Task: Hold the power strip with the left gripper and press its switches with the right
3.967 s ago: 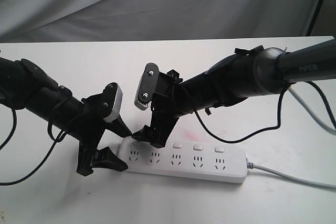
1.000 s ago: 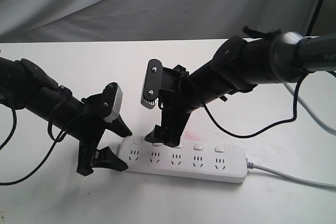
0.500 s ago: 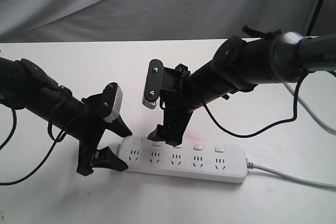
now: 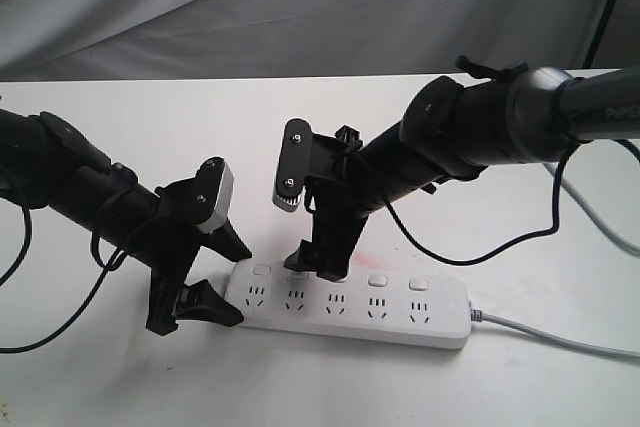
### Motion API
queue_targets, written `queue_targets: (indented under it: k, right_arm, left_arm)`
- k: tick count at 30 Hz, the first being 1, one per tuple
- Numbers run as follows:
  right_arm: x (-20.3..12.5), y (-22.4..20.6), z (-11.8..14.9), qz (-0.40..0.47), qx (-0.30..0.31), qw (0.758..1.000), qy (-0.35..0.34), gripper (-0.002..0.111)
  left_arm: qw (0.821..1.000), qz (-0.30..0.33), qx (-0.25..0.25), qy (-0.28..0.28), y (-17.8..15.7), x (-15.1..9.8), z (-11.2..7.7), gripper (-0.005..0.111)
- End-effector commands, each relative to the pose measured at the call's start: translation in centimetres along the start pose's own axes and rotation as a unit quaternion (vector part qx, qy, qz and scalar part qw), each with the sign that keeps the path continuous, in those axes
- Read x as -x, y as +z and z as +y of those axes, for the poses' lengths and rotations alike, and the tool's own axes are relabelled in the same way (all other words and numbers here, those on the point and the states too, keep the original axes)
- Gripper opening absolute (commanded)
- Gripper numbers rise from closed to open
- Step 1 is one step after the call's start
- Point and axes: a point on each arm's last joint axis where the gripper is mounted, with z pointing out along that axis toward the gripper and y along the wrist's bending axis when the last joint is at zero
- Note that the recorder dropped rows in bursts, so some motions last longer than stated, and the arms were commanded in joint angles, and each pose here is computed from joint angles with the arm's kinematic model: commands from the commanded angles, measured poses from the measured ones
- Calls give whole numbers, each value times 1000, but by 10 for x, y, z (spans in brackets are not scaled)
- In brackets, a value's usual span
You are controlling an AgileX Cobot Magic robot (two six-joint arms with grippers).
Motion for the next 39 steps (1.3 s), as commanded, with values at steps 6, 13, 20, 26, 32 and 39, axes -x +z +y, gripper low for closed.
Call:
queue_targets:
  k: [6, 13, 20, 26, 32, 39]
  right_arm:
    - [-6, 0, 2, 10, 4, 1000, -3, 98]
    - [-8, 2, 3, 12, 5, 1000, -3, 98]
    - [-22, 19, 5, 43, 8, 999, -16, 98]
    - [-24, 18, 5, 52, 6, 998, -22, 98]
    - [-27, 18, 10, 65, 35, 996, -43, 98]
    - [-31, 25, 13, 73, 45, 995, -45, 98]
  left_arm:
    - [1000, -3, 7, 0, 0, 3, 2, 0]
    - [1000, -3, 7, 0, 0, 3, 2, 0]
    - [1000, -3, 7, 0, 0, 3, 2, 0]
    - [1000, -3, 7, 0, 0, 3, 2, 0]
    - [1000, -3, 7, 0, 0, 3, 2, 0]
    - [1000, -3, 7, 0, 0, 3, 2, 0]
